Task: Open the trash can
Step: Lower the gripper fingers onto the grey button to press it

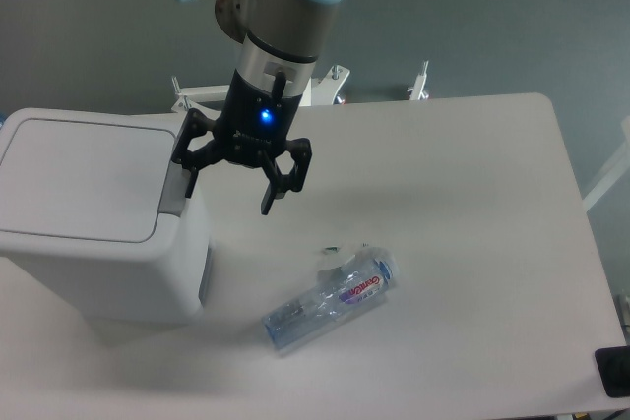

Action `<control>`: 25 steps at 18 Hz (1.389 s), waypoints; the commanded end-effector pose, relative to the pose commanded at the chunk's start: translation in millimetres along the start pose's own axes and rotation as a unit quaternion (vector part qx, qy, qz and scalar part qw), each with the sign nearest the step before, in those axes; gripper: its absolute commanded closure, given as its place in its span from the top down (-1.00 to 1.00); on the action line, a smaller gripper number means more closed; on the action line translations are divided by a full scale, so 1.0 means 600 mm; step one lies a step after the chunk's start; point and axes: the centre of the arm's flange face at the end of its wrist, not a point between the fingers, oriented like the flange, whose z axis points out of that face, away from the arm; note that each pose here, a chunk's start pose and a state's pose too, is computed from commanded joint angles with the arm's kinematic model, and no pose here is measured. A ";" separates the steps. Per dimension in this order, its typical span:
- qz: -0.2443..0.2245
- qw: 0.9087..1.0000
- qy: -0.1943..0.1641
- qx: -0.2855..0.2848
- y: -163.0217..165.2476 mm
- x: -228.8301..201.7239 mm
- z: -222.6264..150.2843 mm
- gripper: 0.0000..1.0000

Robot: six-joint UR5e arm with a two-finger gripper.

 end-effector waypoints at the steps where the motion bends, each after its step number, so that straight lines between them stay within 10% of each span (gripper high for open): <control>1: 0.000 1.000 0.000 -0.001 0.000 0.000 0.000 1.00; 25: 0.002 1.000 0.003 -0.005 0.003 0.002 0.009 1.00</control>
